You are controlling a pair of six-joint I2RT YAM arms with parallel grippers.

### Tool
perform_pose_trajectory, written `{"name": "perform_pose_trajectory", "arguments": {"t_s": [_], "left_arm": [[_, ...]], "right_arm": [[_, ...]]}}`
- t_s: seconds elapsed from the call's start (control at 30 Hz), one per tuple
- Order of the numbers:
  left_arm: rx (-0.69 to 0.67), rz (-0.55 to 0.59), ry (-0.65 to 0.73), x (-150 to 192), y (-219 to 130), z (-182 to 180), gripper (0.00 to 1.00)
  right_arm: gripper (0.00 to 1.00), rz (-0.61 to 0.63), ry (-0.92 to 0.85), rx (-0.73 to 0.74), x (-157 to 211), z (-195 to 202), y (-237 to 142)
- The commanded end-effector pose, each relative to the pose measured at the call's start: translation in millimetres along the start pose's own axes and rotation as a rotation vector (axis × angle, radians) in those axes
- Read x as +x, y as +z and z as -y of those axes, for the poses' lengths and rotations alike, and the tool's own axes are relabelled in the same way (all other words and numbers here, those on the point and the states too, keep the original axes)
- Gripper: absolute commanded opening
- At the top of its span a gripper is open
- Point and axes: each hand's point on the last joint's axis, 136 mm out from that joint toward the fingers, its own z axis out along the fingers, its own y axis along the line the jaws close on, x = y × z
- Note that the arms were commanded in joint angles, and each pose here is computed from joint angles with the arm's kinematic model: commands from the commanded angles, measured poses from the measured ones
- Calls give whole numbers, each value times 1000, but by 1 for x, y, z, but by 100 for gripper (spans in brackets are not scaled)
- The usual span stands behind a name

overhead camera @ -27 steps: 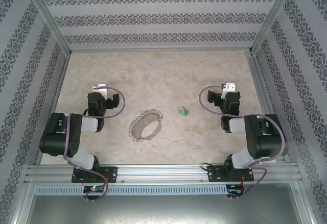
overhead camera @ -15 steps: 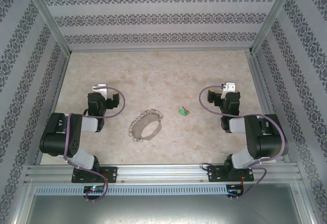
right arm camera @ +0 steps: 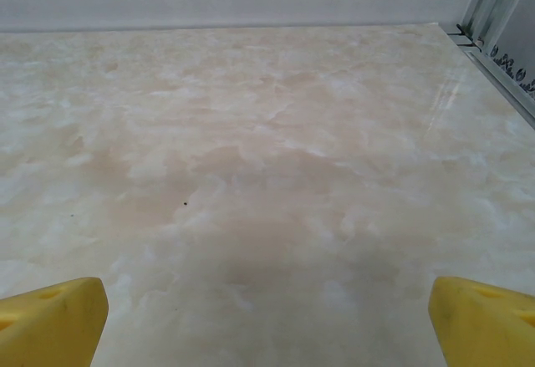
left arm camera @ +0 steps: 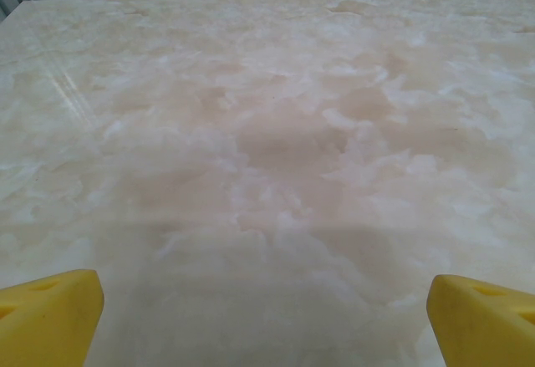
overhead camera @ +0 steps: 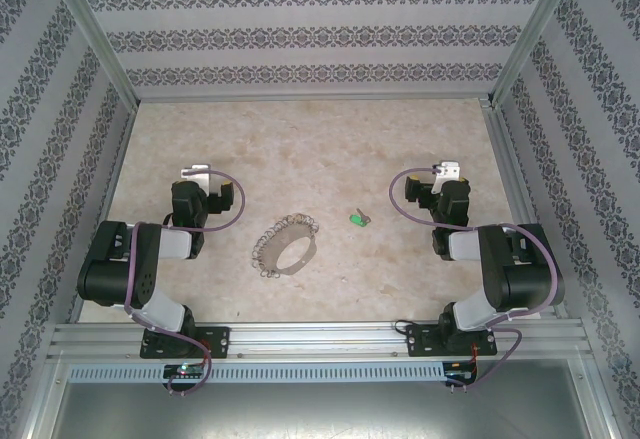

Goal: Put the keys on the keyring

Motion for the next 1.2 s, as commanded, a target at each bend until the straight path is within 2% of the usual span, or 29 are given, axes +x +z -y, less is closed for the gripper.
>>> {"name": "perform_pose_trajectory", "arguments": {"t_s": [0.0, 0.1, 0.23, 0.7, 0.9, 1.0, 1.17], "left_arm": [[9, 17, -21, -5, 0, -1, 100], [9, 18, -21, -6, 0, -1, 100], [-51, -21, -41, -19, -2, -12, 100], [-1, -10, -21, -18, -1, -3, 100], [-3, -35, -21, -48, -14, -5, 100], [-5, -35, -37, -67, -24, -5, 100], [9, -66, -155, -92, -45, -2, 99]], "right_arm": [[98, 42, 0, -8, -16, 0, 1], [98, 45, 4, -6, -15, 1, 0], [98, 72, 48, 91, -22, 19, -10], [98, 90, 35, 68, -25, 14, -10], [98, 106, 48, 125, -47, 23, -27], [98, 75, 101, 160, -58, 30, -34], [98, 115, 253, 171, -85, 34, -46]]}}
